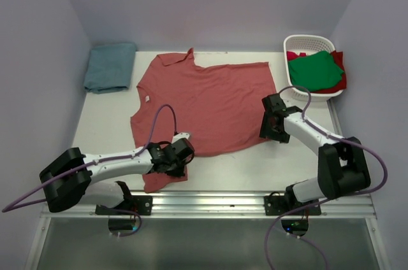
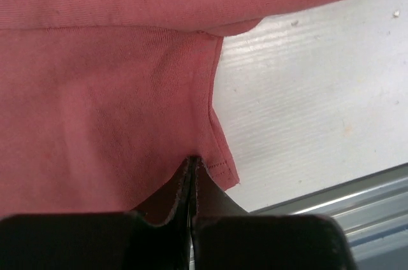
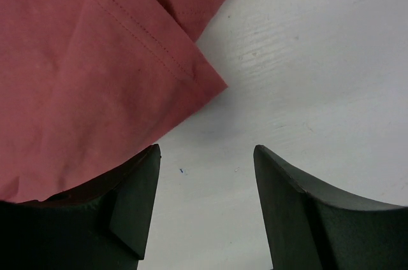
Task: Fold and stack the t-shirts
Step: Grap the side of the flattened tshirt closest away from the robot with both arms, then fold the flattened tshirt in 1/3 of the way
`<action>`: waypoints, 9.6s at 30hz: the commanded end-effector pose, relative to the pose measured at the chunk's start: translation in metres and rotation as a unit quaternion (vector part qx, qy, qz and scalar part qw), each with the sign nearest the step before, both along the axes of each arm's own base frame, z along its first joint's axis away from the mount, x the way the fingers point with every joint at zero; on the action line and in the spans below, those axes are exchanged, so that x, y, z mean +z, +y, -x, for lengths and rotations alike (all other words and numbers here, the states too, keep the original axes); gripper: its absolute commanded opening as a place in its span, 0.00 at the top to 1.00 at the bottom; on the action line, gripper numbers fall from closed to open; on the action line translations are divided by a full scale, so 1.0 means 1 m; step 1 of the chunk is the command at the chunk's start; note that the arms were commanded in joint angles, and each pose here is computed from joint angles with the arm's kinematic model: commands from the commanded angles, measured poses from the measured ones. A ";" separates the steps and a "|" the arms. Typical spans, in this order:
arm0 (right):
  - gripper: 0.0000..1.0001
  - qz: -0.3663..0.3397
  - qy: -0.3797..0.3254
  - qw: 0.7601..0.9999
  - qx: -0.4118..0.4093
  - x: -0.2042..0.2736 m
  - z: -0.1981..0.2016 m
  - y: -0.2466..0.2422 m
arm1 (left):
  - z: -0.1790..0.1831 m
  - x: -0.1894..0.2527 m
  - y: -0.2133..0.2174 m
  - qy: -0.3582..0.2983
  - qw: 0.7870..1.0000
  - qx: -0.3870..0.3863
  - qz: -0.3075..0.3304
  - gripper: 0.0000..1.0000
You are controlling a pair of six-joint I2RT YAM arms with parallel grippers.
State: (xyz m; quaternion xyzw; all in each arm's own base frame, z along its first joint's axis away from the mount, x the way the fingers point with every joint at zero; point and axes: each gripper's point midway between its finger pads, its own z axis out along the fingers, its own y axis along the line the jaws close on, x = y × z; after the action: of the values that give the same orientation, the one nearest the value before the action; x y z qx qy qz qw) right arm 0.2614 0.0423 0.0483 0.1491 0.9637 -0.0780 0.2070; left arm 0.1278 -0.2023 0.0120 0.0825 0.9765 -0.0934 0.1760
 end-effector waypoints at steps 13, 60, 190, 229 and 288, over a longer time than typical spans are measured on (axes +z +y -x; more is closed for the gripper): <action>0.40 0.038 -0.012 0.998 -0.055 -0.018 -0.007 -0.016 | 0.016 -0.004 0.013 0.030 0.999 0.007 -0.035 1.00; 0.29 0.058 -0.026 0.991 -0.117 0.018 -0.029 -0.033 | 0.019 0.003 0.026 0.017 0.999 0.011 -0.032 1.00; 1.00 -0.076 -0.097 0.989 -0.082 0.058 0.037 -0.018 | -0.014 0.113 0.089 -0.030 0.990 0.065 -0.125 1.00; 1.00 0.024 -0.121 0.982 -0.146 0.036 -0.150 -0.050 | -0.230 0.149 0.159 -0.229 0.922 0.282 -0.132 1.00; 1.00 -0.071 -0.153 0.983 -0.068 0.142 0.037 -0.036 | -0.048 0.238 0.173 -0.176 0.958 0.226 -0.007 1.00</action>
State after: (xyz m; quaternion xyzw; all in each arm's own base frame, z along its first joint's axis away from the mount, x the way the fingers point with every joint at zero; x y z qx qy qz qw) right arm 0.2362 0.0103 0.1812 0.2477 0.9111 0.0074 0.3293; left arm 0.1849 -0.0320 0.2386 -0.1194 0.9252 -0.0259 0.3592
